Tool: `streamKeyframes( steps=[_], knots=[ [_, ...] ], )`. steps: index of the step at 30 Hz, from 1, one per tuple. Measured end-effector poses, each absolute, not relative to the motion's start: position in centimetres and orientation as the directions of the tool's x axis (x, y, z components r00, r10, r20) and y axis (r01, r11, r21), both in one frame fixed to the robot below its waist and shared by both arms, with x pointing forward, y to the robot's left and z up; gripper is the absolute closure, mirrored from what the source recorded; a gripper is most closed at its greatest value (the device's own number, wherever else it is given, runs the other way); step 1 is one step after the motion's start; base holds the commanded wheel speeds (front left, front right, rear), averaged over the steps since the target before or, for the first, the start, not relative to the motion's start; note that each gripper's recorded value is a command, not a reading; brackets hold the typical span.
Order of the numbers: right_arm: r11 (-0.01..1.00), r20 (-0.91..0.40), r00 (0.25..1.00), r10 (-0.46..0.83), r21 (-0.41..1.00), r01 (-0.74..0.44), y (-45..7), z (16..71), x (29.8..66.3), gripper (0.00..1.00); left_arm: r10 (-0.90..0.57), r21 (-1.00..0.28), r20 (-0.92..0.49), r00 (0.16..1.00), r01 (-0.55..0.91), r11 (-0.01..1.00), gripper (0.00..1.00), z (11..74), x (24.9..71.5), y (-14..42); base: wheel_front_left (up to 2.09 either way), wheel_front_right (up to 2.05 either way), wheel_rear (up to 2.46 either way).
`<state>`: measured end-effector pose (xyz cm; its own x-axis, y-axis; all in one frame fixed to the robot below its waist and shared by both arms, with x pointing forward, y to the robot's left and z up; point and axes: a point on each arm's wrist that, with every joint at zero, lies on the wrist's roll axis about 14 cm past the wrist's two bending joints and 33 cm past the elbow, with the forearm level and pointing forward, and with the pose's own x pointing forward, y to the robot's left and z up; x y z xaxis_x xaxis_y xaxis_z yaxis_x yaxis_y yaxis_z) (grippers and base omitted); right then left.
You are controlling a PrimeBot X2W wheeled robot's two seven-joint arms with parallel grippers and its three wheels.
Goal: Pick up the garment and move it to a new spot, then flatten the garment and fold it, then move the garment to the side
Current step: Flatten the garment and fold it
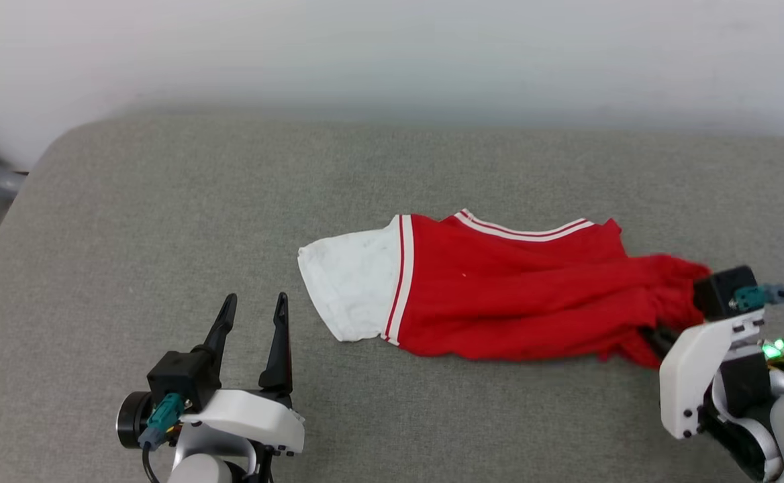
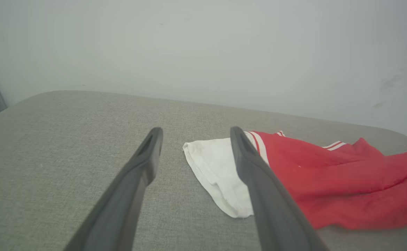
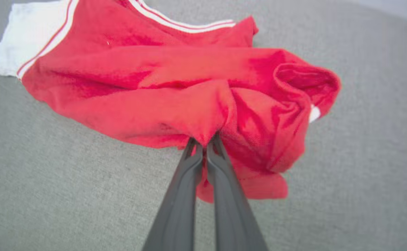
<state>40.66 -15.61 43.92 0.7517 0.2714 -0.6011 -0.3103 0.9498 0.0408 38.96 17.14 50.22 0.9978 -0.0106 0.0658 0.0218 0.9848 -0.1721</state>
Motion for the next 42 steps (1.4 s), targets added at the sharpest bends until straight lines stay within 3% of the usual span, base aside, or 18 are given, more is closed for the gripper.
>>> streamKeyframes(
  steps=[5,10,16,20,25,31,32,33,34,35,42],
  knots=[
    [0.933,-0.419,0.856,0.304,-0.048,-0.355,-14.3,50.7,41.3,1.00,-0.038,-0.170,0.091,0.995,0.053,0.984,0.00,51.1,38.5,16.3,0.00,0.00,0.00],
    [0.885,-0.303,0.860,0.410,-0.095,-0.455,-10.3,54.6,39.5,1.00,-0.053,-0.167,0.105,0.993,0.071,0.983,0.00,51.6,38.1,15.8,0.00,0.00,0.00],
    [0.774,-0.369,0.717,0.592,0.011,-0.633,-3.8,51.9,34.4,1.00,-0.064,-0.168,0.104,0.992,0.081,0.982,0.00,51.5,37.7,15.5,0.00,0.00,0.00],
    [0.722,-0.442,0.616,0.652,0.112,-0.683,-1.4,48.7,31.6,1.00,-0.067,-0.168,0.097,0.993,0.083,0.982,0.00,51.3,37.6,15.5,0.00,0.00,0.00],
    [0.691,-0.525,0.499,0.689,0.271,-0.670,0.5,44.2,28.6,1.00,-0.066,-0.169,0.083,0.994,0.079,0.982,0.00,50.8,37.7,15.6,0.00,0.00,0.00],
    [0.687,-0.604,0.406,0.686,0.353,-0.635,1.6,39.6,26.1,1.00,-0.050,-0.172,0.072,0.996,0.062,0.983,0.00,50.4,38.0,16.1,0.00,0.00,0.00],
    [0.689,-0.600,0.410,0.687,0.358,-0.630,1.6,39.4,26.1,0.78,-0.048,-0.172,0.070,0.996,0.059,0.983,0.00,50.4,37.9,16.2,0.00,0.00,0.00],
    [0.691,-0.592,0.418,0.689,0.363,-0.625,1.8,39.3,26.2,0.44,-0.045,-0.172,0.070,0.997,0.057,0.983,0.00,50.4,37.9,16.3,0.00,0.00,0.00],
    [0.692,-0.573,0.435,0.694,0.367,-0.621,1.9,39.6,26.5,0.44,-0.044,-0.172,0.070,0.997,0.055,0.984,0.00,50.4,37.9,16.3,0.00,0.00,0.00],
    [0.696,-0.542,0.465,0.700,0.368,-0.617,2.1,40.1,27.0,0.00,-0.041,-0.171,0.070,0.997,0.053,0.984,0.00,50.4,37.9,16.4,0.00,0.00,0.00],
    [0.708,-0.247,0.669,0.702,0.342,-0.617,2.4,46.3,30.9,0.00,-0.036,-0.166,0.084,0.996,0.049,0.985,0.00,50.8,37.6,16.6,0.00,0.00,0.00]
  ],
)
